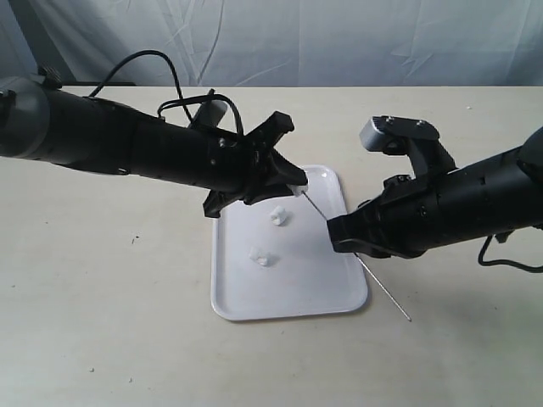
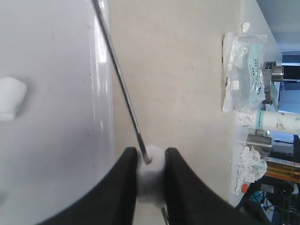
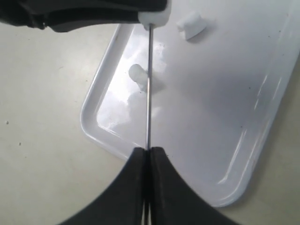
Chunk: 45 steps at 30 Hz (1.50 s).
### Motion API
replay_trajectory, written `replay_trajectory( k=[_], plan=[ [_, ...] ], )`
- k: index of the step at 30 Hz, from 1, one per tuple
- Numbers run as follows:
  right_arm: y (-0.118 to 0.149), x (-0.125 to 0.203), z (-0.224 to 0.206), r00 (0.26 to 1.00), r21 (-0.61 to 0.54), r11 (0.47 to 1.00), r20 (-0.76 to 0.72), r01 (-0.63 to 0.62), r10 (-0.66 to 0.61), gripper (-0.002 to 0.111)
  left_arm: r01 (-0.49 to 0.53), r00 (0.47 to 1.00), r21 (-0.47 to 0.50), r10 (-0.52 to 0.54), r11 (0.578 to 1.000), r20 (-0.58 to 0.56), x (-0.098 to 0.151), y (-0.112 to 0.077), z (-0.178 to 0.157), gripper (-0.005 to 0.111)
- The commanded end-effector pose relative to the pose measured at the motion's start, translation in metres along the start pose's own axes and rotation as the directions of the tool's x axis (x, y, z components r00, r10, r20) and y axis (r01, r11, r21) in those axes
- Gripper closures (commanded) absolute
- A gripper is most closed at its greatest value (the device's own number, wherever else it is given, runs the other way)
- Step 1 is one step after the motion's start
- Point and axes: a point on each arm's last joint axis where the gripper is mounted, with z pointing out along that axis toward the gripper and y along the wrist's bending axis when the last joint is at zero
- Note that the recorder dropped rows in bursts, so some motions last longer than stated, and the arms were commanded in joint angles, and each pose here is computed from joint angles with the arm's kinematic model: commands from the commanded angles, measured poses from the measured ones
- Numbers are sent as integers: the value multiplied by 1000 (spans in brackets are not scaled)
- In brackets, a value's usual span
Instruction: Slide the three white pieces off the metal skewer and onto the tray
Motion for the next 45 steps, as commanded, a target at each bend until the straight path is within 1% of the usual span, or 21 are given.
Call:
replay_trajectory(
  k=[1, 3, 6, 9, 11, 12, 15, 16, 17, 18, 19, 20, 21, 22, 25, 30, 36, 38, 40, 41, 45],
  plan=[
    [0, 5, 0, 998, -11, 999, -58, 37, -38, 109, -5, 998, -47, 8, 999, 60, -6, 3, 0, 89],
    [-1, 7, 0, 996, 8, 999, -79, 38, -37, 109, -2, 997, -63, 7, 998, 78, -7, 5, 0, 89],
    [-4, 13, -1, 988, 31, 999, -151, 44, -39, 109, 14, 989, -122, 4, 992, 149, -14, 10, -2, 89],
    [-3, 18, -2, 978, 22, 999, -204, 40, -35, 109, 23, 981, -162, 8, 987, 192, -18, 14, -3, 89],
    [-2, 23, -4, 966, 10, 999, -258, 37, -33, 109, 34, 970, -209, 18, 977, 241, -22, 18, -5, 89],
    [-3, 27, -6, 952, 28, 998, -305, 49, -39, 109, 38, 965, -231, 25, 972, 262, -24, 20, -6, 89],
    [-9, 32, -13, 932, 109, 991, -361, 74, -30, 109, 26, 961, -259, 47, 966, 274, -26, 22, -7, 89],
    [-13, 34, -20, 924, 175, 979, -381, 108, -33, 109, 6, 960, -278, 73, 961, 272, -26, 24, -7, 89],
    [-15, 34, -24, 922, 205, 969, -383, 135, -48, 109, -21, 961, -291, 100, 957, 258, -25, 24, -7, 89],
    [-16, 31, -31, 938, 261, 954, -342, 146, -50, 109, -76, 968, -289, 140, 954, 210, -22, 23, -6, 85],
    [-15, 28, -34, 950, 274, 951, -307, 141, -52, 109, -90, 972, -277, 146, 956, 185, -20, 23, -5, 80],
    [-12, 24, -37, 967, 273, 954, -249, 121, -52, 109, -93, 981, -238, 130, 967, 143, -16, 21, -2, 69],
    [-11, 22, -37, 973, 269, 957, -226, 107, -46, 109, -94, 984, -226, 125, 970, 128, -14, 20, -1, 63],
    [-10, 22, -38, 975, 266, 959, -218, 102, -44, 109, -90, 986, -214, 117, 973, 115, -13, 20, 0, 60],
    [-10, 21, -37, 977, 268, 958, -207, 100, -44, 109, -107, 987, -213, 130, 971, 97, -12, 20, 0, 59],
    [-14, 10, -28, 994, 277, 959, -104, 67, -39, 109, -129, 988, -192, 142, 973, 55, -8, 19, 1, 65],
    [-24, 7, -1, 996, 246, 968, -90, 42, -21, 109, -236, 968, -258, 249, 937, 17, -8, 24, -1, 82],
    [-27, 5, 7, 998, 235, 972, -62, 15, 0, 109, -247, 965, -268, 260, 931, 17, -8, 25, -1, 87],
    [-29, 1, 16, 999, 212, 977, -49, 16, -6, 109, -253, 964, -273, 267, 928, 16, -9, 25, -1, 91],
    [-29, -1, 20, 999, 199, 980, -48, 25, -16, 109, -263, 961, -279, 277, 923, 13, -9, 26, -1, 93],
    [-34, -5, 40, 998, 150, 989, -55, -8, 17, 109, -323, 943, -305, 332, 896, -24, -12, 32, -6, 102]
  ],
)
